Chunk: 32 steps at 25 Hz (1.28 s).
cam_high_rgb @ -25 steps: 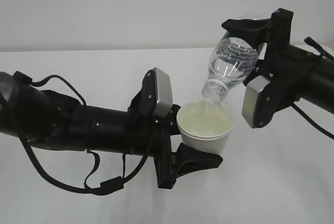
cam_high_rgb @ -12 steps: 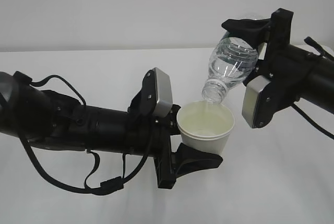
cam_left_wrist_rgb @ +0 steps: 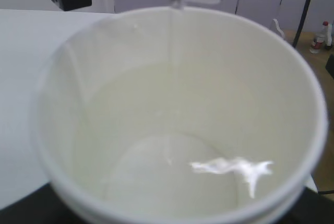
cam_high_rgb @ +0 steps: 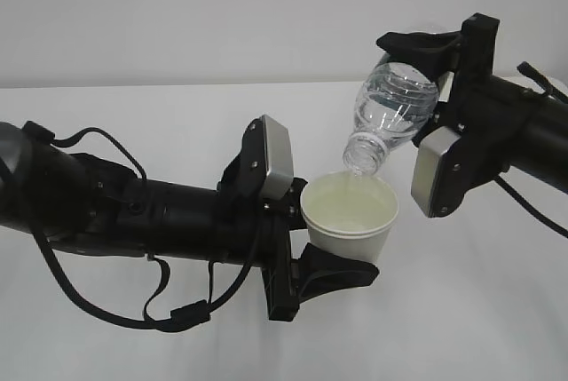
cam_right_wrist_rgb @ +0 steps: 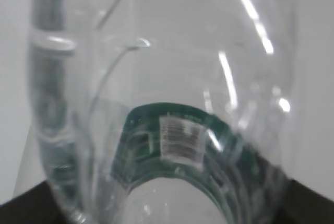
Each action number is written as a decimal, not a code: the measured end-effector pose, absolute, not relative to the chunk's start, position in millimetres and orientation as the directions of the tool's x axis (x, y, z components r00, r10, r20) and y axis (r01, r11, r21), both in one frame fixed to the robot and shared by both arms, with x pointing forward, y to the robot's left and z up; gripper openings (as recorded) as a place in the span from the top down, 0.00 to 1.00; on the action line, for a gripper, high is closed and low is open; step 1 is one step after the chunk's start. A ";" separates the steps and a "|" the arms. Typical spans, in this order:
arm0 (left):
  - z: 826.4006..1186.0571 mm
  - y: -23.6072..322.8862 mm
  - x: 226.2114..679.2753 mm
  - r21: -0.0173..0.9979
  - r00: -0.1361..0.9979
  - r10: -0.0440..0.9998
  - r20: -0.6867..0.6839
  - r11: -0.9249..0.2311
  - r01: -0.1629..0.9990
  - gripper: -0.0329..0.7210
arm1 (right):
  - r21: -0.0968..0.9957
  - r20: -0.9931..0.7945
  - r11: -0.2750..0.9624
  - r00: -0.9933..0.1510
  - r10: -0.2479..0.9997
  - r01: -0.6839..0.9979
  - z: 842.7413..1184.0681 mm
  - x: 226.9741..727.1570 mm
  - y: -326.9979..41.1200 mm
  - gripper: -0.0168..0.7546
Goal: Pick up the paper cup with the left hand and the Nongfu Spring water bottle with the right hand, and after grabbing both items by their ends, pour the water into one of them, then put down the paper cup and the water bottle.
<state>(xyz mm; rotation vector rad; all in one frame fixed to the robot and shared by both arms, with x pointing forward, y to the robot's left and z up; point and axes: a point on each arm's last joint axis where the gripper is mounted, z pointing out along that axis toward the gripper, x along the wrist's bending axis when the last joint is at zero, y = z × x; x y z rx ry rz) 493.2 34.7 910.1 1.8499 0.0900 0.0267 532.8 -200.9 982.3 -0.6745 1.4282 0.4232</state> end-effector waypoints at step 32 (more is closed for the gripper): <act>910.1 34.7 493.2 0.960 0.997 0.076 -0.028 -0.275 0.048 0.32 | 0.041 -0.999 0.743 -0.003 0.052 -0.668 984.8 531.9 -199.5 0.35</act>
